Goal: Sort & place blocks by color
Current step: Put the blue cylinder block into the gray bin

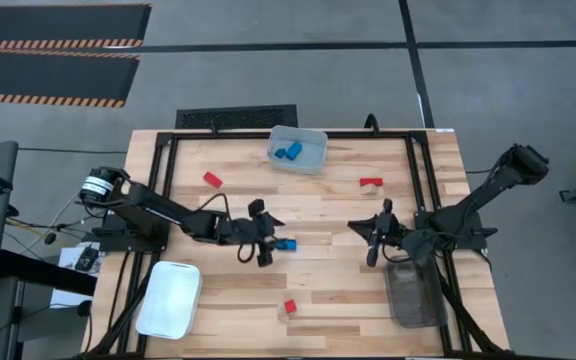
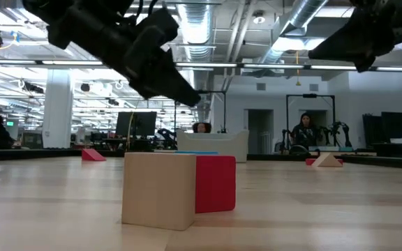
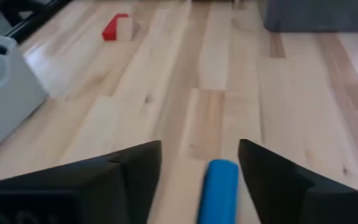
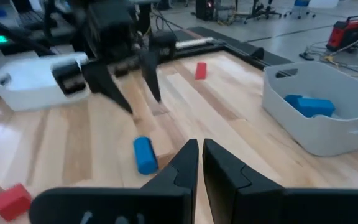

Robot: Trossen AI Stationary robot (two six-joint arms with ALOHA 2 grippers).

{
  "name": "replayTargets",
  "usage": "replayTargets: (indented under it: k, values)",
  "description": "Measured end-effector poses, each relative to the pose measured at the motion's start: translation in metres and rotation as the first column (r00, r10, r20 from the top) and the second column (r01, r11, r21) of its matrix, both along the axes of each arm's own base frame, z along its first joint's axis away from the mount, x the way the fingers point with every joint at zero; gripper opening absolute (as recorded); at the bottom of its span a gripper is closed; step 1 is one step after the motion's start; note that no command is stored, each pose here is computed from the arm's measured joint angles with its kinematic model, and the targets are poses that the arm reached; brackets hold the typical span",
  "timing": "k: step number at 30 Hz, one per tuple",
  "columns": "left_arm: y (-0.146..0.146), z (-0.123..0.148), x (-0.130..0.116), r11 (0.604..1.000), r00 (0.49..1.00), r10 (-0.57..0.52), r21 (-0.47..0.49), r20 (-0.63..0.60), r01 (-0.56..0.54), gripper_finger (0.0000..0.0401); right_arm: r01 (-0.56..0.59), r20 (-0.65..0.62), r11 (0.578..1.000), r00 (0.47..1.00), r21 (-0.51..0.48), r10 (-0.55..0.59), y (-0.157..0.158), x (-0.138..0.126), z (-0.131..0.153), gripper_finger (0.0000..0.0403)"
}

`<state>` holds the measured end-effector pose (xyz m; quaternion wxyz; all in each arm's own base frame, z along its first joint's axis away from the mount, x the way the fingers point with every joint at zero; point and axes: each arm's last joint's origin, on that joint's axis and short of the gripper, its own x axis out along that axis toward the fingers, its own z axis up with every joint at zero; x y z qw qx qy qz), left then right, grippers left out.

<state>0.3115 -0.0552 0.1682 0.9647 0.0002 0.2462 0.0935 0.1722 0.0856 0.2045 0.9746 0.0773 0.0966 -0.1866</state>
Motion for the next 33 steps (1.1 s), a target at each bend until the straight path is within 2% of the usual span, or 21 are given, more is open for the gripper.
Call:
replayTargets:
  k: [4, 8, 12, 18, 29, 33]
  values:
    - [-0.011, -0.015, 0.002, 1.0, 0.999, -0.029, 0.005, -0.036, 0.029, 0.0258, -0.002, -0.004, 1.0, 1.0, -0.03, 0.002, 0.003, 0.007, -0.003, 0.0052]
    - [-0.019, -0.03, 0.004, 0.999, 0.996, -0.05, 0.005, -0.069, 0.05, 0.0274, 0.012, -0.02, 0.998, 1.0, -0.059, -0.013, 0.001, 0.013, -0.003, 0.0052]
    - [-0.022, -0.042, 0.003, 0.998, 0.992, -0.049, 0.023, -0.116, 0.052, 0.0276, 0.004, -0.031, 0.997, 0.999, -0.072, -0.007, -0.004, 0.017, 0.0, 0.0052]
    - [-0.023, -0.044, 0.003, 0.997, 0.99, -0.06, 0.04, -0.129, 0.066, 0.0277, -0.001, -0.052, 0.997, 0.999, -0.078, -0.003, -0.013, 0.022, -0.001, 0.0052]
    - [-0.027, -0.045, 0.001, 0.965, 0.972, -0.151, 0.188, -0.18, 0.184, 0.0277, -0.036, -0.079, 0.995, 0.996, -0.092, 0.028, -0.022, 0.027, -0.001, 0.0052]
    - [-0.027, -0.044, 0.002, 0.958, 0.971, -0.162, 0.207, -0.176, 0.197, 0.0276, -0.019, -0.081, 0.995, 0.997, -0.095, 0.012, -0.026, 0.028, -0.001, 0.0052]
